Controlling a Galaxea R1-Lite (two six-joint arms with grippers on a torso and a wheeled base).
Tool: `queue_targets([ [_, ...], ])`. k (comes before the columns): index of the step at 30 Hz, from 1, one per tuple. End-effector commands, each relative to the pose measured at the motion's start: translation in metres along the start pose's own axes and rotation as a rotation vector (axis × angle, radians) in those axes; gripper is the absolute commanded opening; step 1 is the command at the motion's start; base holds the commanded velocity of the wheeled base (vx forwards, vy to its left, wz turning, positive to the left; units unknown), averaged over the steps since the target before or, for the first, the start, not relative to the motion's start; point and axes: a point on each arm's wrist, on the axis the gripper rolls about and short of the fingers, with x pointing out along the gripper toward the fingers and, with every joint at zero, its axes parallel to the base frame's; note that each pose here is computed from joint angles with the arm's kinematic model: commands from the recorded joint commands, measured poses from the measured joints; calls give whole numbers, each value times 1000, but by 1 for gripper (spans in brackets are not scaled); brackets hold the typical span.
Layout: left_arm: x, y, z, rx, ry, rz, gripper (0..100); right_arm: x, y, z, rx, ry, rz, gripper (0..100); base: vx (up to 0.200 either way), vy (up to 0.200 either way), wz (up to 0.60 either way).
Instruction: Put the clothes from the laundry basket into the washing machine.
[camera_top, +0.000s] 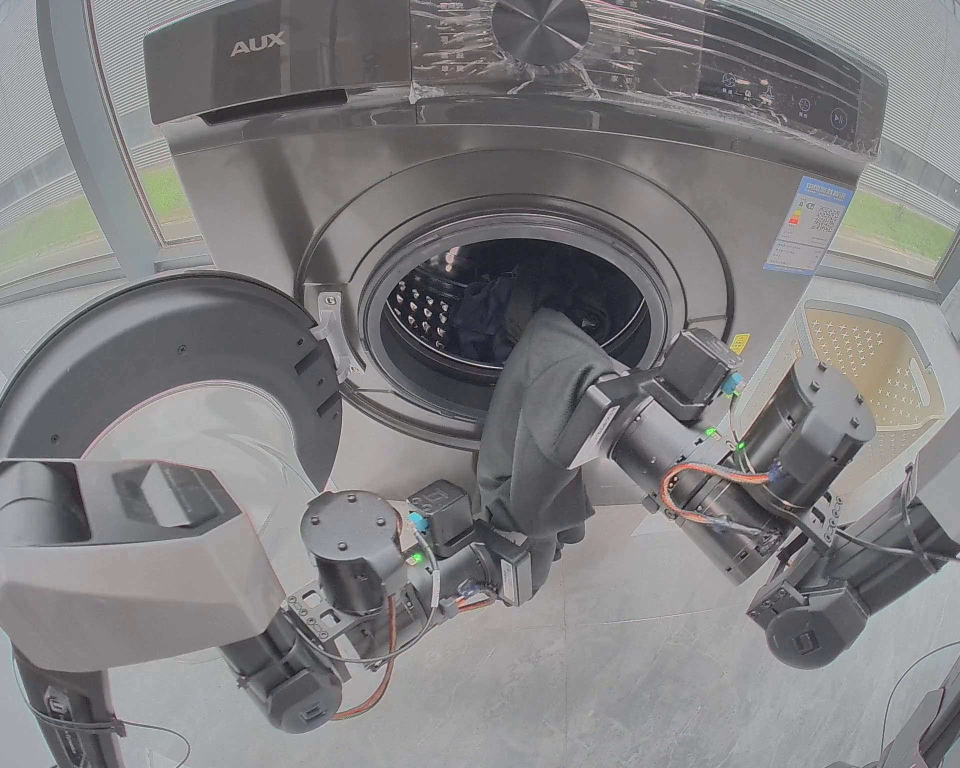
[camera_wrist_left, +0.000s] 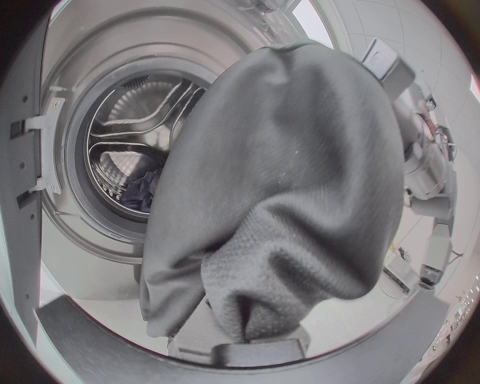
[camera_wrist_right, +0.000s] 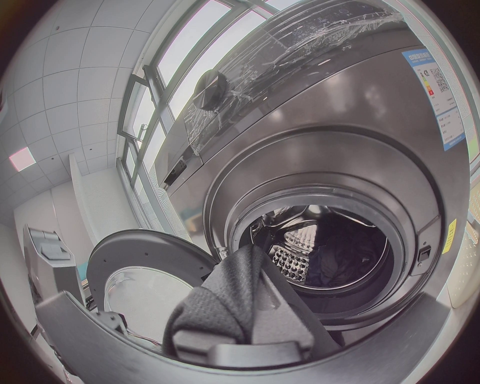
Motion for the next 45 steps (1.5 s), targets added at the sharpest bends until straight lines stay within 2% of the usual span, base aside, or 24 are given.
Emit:
queue_targets([
  [1, -27, -18, 24, 2, -23, -53, 0, 5, 4, -17, 0, 37, 10, 100, 0, 0, 0],
  [4, -31, -19, 28, 1, -29, -54, 0, 11, -2, -20, -4, 38, -8, 100, 0, 0, 0],
  [7, -35, -20, 38, -5, -61, -58, 0, 13, -18, -24, -18, 50, -54, 100, 0, 0, 0],
  [8, -35, -20, 38, -5, -61, -58, 0, 13, -19, -24, -18, 52, -55, 100, 0, 0, 0],
  [9, -37, -19, 46, -8, -87, -59, 0, 10, -26, -28, -25, 71, -75, 100, 0, 0, 0],
  [12, -40, -17, 57, -11, -125, -52, 0, 1, -34, -33, -34, 104, -99, 100, 0, 0, 0],
  [17, -44, -7, 72, -39, -174, -22, 0, -13, -45, -30, -45, 135, -136, 100, 0, 0, 0],
  [23, -55, -10, 76, -42, -177, -29, 0, -26, -63, -34, -62, 180, -198, 100, 0, 0, 0],
  [24, -60, -11, 76, -41, -171, -29, 0, -26, -73, -34, -68, 180, -225, 100, 0, 0, 0],
  [26, -63, -10, 77, -38, -170, -26, 0, -27, -79, -34, -72, 182, -244, 100, 0, 0, 0],
  [29, -66, -9, 80, -41, -178, -23, 0, -30, -81, -36, -75, 199, -249, 100, 0, 0, 0],
  [32, -67, -10, 81, -39, -182, -26, 0, -32, -78, -39, -75, 214, -236, 100, 0, 0, 0],
  [38, -68, -9, 80, -41, -178, -24, 0, -20, -74, -31, -72, 152, -218, 100, 0, 0, 0],
  [43, -74, -12, 66, -44, -113, -25, 0, -3, -74, -15, -73, 61, -216, 100, 0, 0, 0],
  [45, -77, -11, 60, -43, -87, -21, 0, -4, -76, -14, -77, 71, -214, 100, 0, 0, 0],
])
